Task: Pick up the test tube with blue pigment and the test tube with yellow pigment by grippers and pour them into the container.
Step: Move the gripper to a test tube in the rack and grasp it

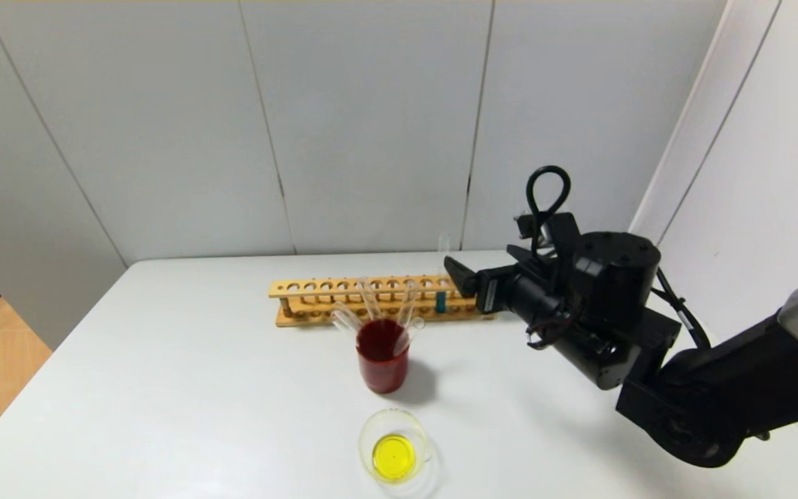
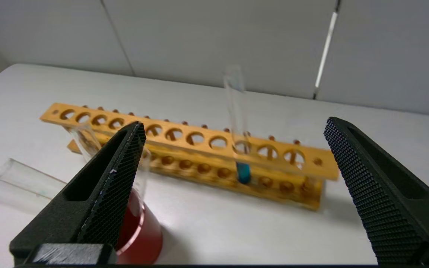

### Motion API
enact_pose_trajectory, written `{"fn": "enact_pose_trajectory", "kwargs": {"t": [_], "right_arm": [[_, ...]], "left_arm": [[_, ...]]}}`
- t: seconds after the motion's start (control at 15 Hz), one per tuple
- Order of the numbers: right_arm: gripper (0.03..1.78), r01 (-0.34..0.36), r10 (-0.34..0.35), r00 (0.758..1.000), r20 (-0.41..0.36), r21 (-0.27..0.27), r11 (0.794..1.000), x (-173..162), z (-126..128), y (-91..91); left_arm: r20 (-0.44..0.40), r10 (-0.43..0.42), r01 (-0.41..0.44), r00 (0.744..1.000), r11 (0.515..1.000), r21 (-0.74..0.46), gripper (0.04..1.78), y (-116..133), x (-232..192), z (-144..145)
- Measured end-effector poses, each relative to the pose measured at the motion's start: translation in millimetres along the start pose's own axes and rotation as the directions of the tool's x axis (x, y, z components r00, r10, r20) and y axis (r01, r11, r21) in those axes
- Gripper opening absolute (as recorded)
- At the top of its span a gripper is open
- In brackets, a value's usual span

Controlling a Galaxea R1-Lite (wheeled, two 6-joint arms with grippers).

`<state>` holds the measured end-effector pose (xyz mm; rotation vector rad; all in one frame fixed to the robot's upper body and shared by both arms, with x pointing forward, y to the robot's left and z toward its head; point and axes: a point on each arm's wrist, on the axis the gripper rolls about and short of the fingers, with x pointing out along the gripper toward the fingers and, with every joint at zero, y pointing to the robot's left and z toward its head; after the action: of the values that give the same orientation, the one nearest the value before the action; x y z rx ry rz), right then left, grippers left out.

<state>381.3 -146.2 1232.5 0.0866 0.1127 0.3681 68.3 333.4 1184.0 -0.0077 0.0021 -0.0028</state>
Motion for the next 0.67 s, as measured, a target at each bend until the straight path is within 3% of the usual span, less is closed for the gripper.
{"fn": "enact_pose_trajectory", "kwargs": {"t": [0.33,0.67], "right_arm": [[1.75,0.03,-0.029,0.996,-0.081,0.012,0.999,-18.9,-28.0,-9.6],[1.75,0.018,-0.017,0.995,-0.097,0.002,1.0,-4.9,-37.4,-7.3]], "left_arm": [[0.0,0.0,0.0,1.0,1.0,-0.001,1.75,0.0,0.0,0.0],[0.0,0.0,0.0,1.0,1.0,-0.001,1.75,0.0,0.0,0.0]]}}
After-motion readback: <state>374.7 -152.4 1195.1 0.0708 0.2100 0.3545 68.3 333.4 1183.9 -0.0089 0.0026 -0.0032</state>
